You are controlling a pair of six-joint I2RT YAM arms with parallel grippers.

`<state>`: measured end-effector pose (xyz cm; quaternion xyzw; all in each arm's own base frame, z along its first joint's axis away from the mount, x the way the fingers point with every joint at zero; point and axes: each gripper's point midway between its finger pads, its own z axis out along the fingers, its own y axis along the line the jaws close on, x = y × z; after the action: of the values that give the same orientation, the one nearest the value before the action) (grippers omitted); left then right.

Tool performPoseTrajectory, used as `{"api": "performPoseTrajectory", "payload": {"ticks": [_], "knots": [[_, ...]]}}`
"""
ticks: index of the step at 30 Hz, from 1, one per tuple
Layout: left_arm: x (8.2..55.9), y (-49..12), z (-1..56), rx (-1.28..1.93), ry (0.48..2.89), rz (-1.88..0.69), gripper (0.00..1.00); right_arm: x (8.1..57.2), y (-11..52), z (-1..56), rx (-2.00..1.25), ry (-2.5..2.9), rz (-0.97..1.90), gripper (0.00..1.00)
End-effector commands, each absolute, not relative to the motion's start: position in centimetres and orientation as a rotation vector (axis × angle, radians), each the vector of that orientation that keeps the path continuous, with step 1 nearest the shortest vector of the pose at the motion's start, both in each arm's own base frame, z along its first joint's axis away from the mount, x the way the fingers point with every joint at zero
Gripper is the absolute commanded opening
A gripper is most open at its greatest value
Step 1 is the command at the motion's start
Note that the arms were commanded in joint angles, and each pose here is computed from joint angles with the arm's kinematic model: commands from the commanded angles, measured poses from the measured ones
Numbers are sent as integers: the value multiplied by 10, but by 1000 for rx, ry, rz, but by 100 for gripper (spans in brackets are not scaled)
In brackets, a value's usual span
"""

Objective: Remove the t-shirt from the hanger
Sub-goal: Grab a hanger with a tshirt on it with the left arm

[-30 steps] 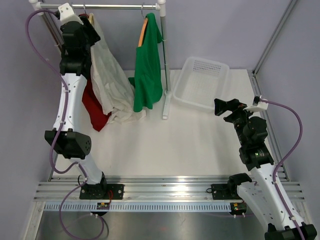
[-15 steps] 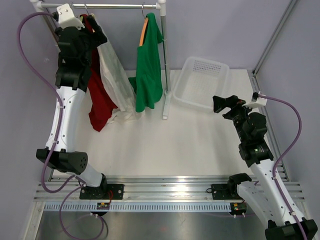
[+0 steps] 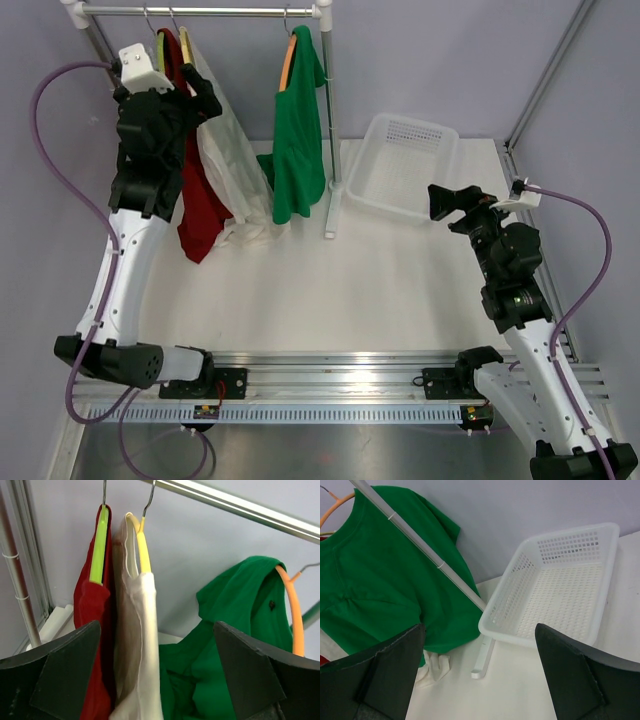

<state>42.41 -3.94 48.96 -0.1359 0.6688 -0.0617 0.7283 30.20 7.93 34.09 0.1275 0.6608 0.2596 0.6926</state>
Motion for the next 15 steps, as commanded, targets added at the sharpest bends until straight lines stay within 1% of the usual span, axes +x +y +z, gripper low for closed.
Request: {"api": "performPoseTrajectory", "payload": {"ticks": [1,5,8,15], "knots": [[384,-39,550,-290,1256,-237,99,300,73,367,318,1415,573,100],[367,-48,558,-245,1236,-301,99,305,66,370,359,1407,547,99],[353,-58,563,-220,1180,-399,99,308,67,376,378,1394,568,99],[350,-92,569,-70,1163,-535,99,314,73,382,382,1371,618,99]]}}
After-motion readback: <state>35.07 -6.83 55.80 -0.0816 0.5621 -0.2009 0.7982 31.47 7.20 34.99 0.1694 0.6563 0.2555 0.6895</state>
